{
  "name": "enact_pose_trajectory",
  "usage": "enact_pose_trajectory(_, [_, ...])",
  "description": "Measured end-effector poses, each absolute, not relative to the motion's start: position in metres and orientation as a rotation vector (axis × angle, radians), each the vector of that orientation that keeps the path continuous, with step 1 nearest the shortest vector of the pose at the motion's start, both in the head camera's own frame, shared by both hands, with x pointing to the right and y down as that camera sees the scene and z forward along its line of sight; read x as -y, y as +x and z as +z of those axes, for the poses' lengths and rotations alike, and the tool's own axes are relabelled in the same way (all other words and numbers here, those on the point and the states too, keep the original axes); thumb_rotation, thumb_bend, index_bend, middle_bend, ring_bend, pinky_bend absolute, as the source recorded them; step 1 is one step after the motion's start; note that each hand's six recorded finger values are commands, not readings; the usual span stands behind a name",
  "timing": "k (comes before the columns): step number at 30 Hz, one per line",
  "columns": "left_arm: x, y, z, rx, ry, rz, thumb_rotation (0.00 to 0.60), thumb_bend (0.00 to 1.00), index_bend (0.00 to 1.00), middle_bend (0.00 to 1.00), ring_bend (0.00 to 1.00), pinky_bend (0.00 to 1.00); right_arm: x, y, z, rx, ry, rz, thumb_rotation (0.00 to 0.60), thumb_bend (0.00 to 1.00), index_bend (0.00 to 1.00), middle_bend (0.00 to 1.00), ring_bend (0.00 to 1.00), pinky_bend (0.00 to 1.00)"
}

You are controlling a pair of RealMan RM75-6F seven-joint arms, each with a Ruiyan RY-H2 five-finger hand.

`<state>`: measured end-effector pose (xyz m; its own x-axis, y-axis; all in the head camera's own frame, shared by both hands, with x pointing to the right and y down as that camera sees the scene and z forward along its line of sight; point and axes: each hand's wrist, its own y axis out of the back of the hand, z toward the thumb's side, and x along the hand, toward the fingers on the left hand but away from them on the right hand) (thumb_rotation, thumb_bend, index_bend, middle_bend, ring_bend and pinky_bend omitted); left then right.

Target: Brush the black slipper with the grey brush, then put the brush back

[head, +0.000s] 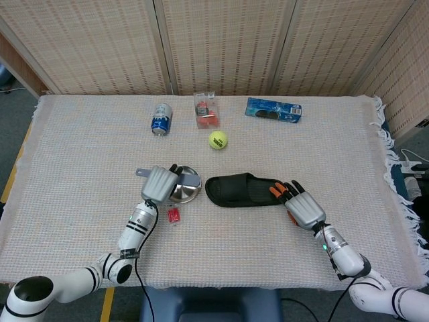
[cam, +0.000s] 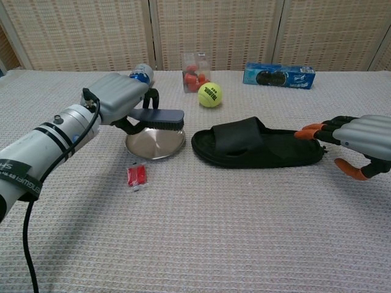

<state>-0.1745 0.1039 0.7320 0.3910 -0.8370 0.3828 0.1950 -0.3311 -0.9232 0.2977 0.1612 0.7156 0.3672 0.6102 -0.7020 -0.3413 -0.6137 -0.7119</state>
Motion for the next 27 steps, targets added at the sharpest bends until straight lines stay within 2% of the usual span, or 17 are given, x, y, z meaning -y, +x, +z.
enact_pose_trajectory(10, [-0.108, -0.165, 0.732, -0.587, -1.585, -1.181, 0.6, 0.42, 0.44, 0.48, 0.78, 1.0, -0.163, 0.287, 0.735, 0.119, -1.761, 1.433, 0.6, 0.66, 0.0, 0.0, 0.0, 0.0])
enact_pose_trajectory(27, [-0.118, -0.122, 0.735, -0.639, -1.632, -1.148, 0.6, 0.42, 0.43, 0.48, 0.78, 1.0, -0.168, 0.279, 0.734, 0.084, -1.771, 1.43, 0.6, 0.66, 0.01, 0.0, 0.0, 0.0])
